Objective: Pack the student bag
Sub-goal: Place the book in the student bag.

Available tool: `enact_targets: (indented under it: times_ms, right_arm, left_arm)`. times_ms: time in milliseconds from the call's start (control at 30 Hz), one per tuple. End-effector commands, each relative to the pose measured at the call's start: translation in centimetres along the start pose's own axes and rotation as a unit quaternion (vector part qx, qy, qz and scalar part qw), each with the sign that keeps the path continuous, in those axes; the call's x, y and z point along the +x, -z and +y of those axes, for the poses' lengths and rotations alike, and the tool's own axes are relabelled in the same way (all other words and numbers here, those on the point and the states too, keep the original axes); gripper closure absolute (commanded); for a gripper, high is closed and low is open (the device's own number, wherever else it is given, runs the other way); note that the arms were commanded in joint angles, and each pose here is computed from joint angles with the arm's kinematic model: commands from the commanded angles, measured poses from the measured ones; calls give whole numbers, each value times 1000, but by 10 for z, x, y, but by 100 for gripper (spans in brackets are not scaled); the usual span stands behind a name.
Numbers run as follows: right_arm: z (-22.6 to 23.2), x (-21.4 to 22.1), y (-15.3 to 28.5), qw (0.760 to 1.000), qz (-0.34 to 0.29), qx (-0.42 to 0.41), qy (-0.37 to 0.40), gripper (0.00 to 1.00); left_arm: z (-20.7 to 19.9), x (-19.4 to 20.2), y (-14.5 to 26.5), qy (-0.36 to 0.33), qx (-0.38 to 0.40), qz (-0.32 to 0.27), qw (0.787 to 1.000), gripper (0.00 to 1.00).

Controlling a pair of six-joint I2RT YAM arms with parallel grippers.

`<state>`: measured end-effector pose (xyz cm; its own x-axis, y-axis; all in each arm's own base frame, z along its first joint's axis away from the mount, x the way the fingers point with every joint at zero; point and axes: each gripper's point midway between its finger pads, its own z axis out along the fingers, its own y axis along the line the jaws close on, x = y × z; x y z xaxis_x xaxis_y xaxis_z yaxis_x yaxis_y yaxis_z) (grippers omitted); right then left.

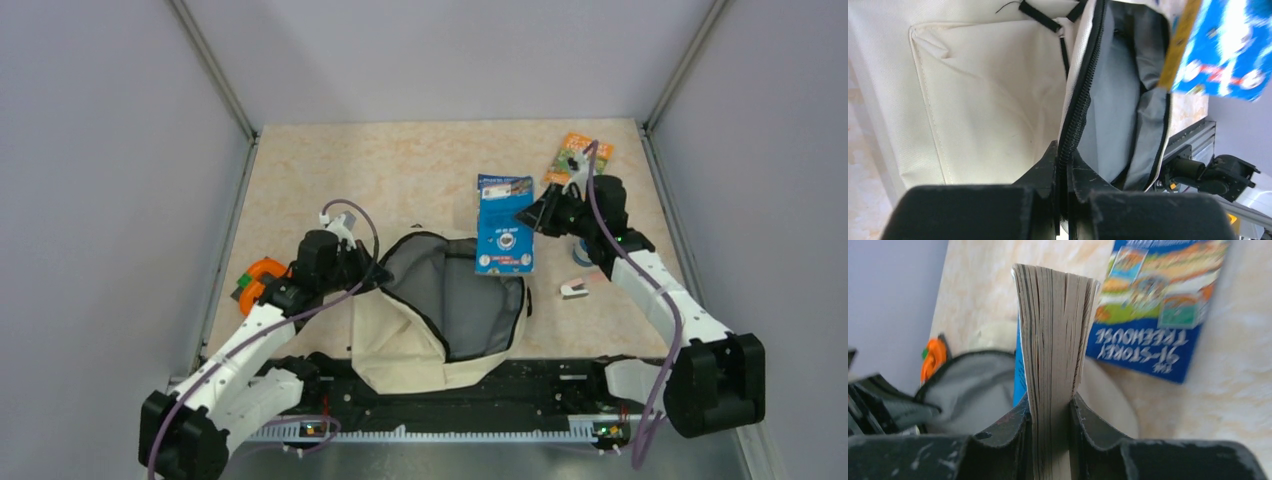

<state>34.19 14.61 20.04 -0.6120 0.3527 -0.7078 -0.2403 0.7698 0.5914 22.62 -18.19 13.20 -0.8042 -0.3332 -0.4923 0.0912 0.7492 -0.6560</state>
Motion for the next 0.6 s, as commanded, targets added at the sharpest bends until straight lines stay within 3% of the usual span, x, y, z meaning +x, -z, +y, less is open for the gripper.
enact_targets:
  times_ms: [0,300,567]
  right_arm:
    - [47,45,13,997,52,-62,4,100]
    - [63,130,13,990,127,-60,-26,100]
    - [56,144,0,990,122,-47,-45,100]
  left_arm:
    - [-24,-32,25,-48,31,-75,995,100]
    - [-44,-35,41,-73,80,-97,989,100]
    - [-67,-33,52,-105,136,-94,981,100]
